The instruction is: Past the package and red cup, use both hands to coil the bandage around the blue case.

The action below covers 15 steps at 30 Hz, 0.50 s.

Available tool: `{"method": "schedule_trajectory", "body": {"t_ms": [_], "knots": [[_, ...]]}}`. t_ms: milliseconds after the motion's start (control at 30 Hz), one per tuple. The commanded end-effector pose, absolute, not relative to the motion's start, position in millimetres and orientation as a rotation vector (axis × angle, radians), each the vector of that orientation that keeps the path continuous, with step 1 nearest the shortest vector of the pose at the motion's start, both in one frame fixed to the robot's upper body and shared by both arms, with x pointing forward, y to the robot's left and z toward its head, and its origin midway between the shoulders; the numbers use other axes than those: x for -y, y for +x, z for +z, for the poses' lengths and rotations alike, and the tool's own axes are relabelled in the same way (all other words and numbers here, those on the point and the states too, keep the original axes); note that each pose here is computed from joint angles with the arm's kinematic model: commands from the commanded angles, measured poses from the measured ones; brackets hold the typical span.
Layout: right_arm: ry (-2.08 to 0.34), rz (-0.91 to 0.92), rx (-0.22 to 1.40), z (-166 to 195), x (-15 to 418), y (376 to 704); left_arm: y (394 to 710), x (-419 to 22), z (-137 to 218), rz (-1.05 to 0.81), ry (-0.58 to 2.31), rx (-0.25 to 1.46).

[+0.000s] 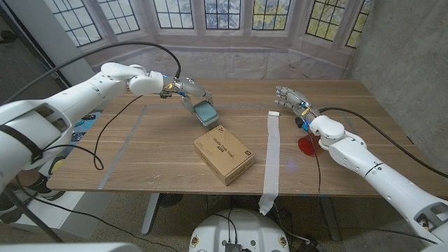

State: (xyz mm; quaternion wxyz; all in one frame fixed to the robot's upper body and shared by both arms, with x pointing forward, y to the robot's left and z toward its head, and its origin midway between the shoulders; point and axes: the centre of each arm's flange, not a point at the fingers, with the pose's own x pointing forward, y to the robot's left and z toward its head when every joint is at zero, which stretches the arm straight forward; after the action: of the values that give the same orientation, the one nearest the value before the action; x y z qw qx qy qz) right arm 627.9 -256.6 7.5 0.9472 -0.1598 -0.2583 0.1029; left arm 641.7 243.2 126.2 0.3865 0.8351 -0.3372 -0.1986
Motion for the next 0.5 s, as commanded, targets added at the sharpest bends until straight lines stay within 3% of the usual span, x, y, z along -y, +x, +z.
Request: {"method": "schedule_trajectory", "body": {"t_ms": [33, 500], "knots": [[-0.469, 0.180, 0.494, 14.1, 249.3, 622.3, 637.4, -245.7, 127.8, -0.445, 2.079, 0.847], [-0.686, 0.136, 0.471, 26.4, 240.4, 618.1, 637.1, -238.6, 122.9, -0.408, 2.008, 0.834]]}}
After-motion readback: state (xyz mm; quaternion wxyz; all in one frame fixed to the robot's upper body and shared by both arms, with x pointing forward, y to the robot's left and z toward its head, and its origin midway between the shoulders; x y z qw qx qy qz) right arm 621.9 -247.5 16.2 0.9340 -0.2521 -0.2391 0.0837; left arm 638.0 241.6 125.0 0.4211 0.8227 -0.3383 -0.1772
